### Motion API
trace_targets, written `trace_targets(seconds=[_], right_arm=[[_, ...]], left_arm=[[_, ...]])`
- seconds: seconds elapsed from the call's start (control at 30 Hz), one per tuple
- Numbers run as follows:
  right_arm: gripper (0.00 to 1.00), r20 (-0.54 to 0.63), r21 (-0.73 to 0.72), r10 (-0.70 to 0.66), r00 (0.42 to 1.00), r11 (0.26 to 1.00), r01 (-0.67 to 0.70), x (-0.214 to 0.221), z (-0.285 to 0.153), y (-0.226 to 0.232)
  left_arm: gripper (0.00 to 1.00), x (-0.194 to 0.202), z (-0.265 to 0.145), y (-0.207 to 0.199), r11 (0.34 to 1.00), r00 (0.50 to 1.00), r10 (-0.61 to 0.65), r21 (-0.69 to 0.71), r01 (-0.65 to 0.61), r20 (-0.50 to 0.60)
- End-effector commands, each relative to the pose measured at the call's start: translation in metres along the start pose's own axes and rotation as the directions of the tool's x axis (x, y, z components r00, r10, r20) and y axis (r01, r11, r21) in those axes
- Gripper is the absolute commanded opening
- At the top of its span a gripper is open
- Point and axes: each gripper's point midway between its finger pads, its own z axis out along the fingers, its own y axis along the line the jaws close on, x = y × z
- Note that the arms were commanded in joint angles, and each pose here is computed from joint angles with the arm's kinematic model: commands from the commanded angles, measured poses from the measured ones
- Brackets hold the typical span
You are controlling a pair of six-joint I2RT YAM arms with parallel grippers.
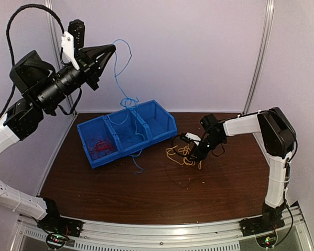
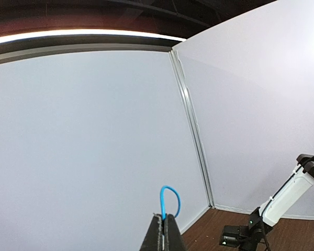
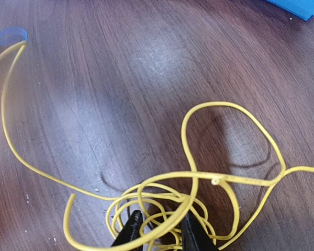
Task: Untangle the cables
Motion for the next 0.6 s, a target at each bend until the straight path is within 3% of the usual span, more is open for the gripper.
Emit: trace_targets(seconds=[0.0, 0.27, 0.43, 0.57], right_arm=[[0.29, -0.084, 0.032, 0.023, 0.996, 0.999, -0.021, 0.021, -0.003, -0.005], [0.46, 0.116, 0.057, -0.111, 0.987, 0.993, 0.105, -0.049, -0.085, 0.028], [0.58, 0.307, 0.097, -0.214, 0.927, 0.976, 0.193, -0.095, -0.139, 0.059], [0.65, 0.384, 0.102, -0.25, 0.889, 0.968, 0.228, -0.107, -0.15, 0.079]], left_arm=[[0.0, -0.023, -0.008, 0.013, 0.999, 0.999, 0.038, -0.036, -0.038, 0.0], [0.0, 0.023, -0.002, -0.003, 0.999, 0.996, -0.033, -0.004, 0.032, -0.083], [0.0, 0.052, 0.004, -0.013, 0.996, 0.989, -0.09, -0.004, 0.09, -0.114], [0.0, 0.078, 0.012, -0.023, 0.989, 0.979, -0.146, 0.002, 0.148, -0.142]])
